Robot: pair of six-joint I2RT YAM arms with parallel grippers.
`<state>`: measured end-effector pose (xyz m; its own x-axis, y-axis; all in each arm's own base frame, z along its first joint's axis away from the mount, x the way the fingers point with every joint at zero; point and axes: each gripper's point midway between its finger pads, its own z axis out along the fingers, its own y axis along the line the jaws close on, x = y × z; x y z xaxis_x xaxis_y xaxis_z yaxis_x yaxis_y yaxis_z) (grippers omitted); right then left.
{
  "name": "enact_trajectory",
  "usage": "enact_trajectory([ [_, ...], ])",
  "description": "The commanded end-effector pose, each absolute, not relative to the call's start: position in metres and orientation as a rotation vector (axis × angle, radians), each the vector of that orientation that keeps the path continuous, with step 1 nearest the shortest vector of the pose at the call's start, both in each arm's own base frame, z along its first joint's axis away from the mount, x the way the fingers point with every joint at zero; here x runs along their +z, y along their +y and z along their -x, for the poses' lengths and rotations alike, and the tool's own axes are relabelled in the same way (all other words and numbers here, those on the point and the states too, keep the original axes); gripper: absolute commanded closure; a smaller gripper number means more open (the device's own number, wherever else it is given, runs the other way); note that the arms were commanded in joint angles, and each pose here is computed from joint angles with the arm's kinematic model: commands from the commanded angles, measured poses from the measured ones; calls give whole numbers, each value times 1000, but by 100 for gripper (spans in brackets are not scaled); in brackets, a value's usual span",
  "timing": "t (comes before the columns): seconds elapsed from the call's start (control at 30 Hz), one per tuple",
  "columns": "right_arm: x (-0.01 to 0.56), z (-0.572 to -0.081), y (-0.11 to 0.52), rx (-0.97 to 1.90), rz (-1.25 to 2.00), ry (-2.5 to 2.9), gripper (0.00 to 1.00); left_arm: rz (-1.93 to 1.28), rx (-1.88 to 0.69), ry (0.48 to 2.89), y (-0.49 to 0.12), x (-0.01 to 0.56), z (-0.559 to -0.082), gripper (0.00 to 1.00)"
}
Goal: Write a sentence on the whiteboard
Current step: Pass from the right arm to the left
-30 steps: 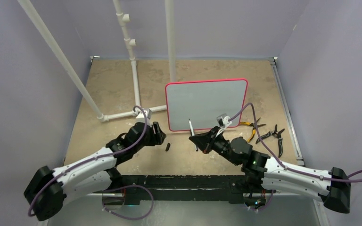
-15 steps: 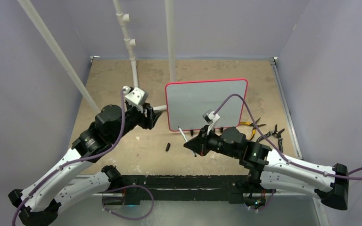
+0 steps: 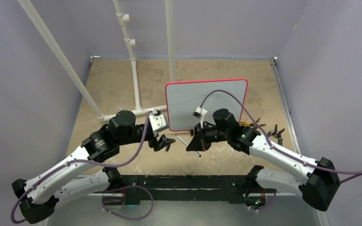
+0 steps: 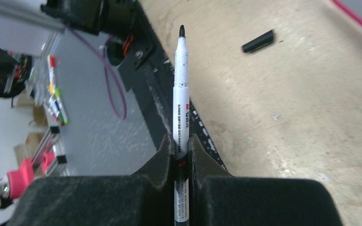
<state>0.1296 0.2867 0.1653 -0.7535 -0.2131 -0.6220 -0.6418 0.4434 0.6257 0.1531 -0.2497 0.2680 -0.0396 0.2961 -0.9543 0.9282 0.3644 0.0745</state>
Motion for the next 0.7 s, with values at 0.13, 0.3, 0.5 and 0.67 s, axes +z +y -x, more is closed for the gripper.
enact_trajectory([
  [0.13,181,-103,298,1439,991,2189,100,-1324,-858,1463,-276,252,-120,36],
  [0.3,177,-90,295,1497,1042,2214,100,-1368,-900,1529,-285,223,-110,36],
  [0.5,181,-85,293,1521,1067,2209,100,-1421,-909,1546,-293,208,-101,36],
  [0.67,183,-79,293,1551,1104,2200,100,-1482,-918,1558,-302,195,-92,36],
])
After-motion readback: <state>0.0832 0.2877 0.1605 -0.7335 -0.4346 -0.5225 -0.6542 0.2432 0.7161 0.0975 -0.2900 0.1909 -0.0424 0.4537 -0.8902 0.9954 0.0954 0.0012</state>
